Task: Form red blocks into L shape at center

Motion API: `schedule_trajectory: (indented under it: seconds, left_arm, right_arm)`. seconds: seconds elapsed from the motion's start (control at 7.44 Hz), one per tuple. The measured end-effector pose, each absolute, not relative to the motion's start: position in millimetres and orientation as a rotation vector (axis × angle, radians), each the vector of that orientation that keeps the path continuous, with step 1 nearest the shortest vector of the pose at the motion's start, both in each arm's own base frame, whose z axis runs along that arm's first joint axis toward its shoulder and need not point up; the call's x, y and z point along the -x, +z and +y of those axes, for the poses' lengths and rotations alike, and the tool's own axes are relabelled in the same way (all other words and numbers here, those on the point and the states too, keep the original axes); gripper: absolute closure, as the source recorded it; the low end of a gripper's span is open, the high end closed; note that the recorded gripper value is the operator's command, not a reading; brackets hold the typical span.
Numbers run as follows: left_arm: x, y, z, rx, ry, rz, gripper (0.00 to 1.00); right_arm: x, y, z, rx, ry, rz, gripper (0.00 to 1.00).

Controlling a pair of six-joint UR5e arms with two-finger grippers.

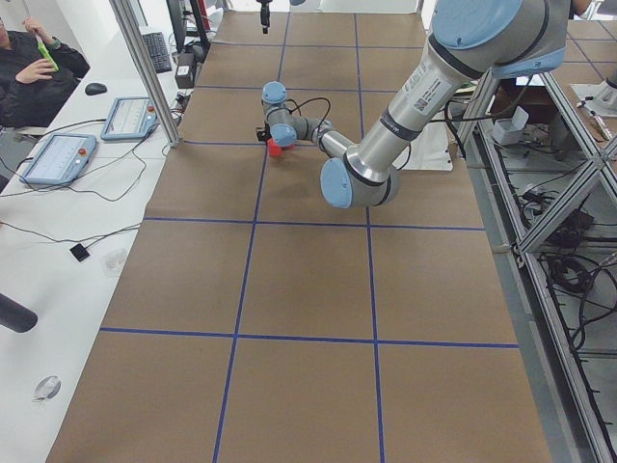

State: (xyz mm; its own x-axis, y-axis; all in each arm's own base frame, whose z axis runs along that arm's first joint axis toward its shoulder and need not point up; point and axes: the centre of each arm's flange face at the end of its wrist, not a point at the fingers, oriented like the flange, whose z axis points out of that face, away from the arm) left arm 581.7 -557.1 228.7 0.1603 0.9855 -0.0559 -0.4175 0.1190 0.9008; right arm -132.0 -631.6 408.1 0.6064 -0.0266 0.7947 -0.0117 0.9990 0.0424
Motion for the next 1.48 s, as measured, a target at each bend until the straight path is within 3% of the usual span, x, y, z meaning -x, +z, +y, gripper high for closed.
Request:
schedule_trajectory:
  seconds: [0.27, 0.4, 1.08, 1.48]
  left_arm:
    - [-582, 228, -557, -0.889, 1.217, 0.825, 0.20]
    - [-579, 226, -558, -0.895, 1.215, 0.824, 0.10]
    - [-503, 194, -594, -1.013, 1.116, 0.779, 0.01]
    - [-375, 282, -605, -1.116, 0.902, 0.515, 0.01]
  right_arm:
    - [132, 408, -632, -0.045, -0.009, -0.919, 0.01]
    - [132, 407, -632, -0.045, -0.009, -0.920, 0.01]
    - [131, 403, -633, -0.050, -0.007, -0.923, 0.01]
    - [119, 402, -634, -0.060, 0.008, -0.925, 0.01]
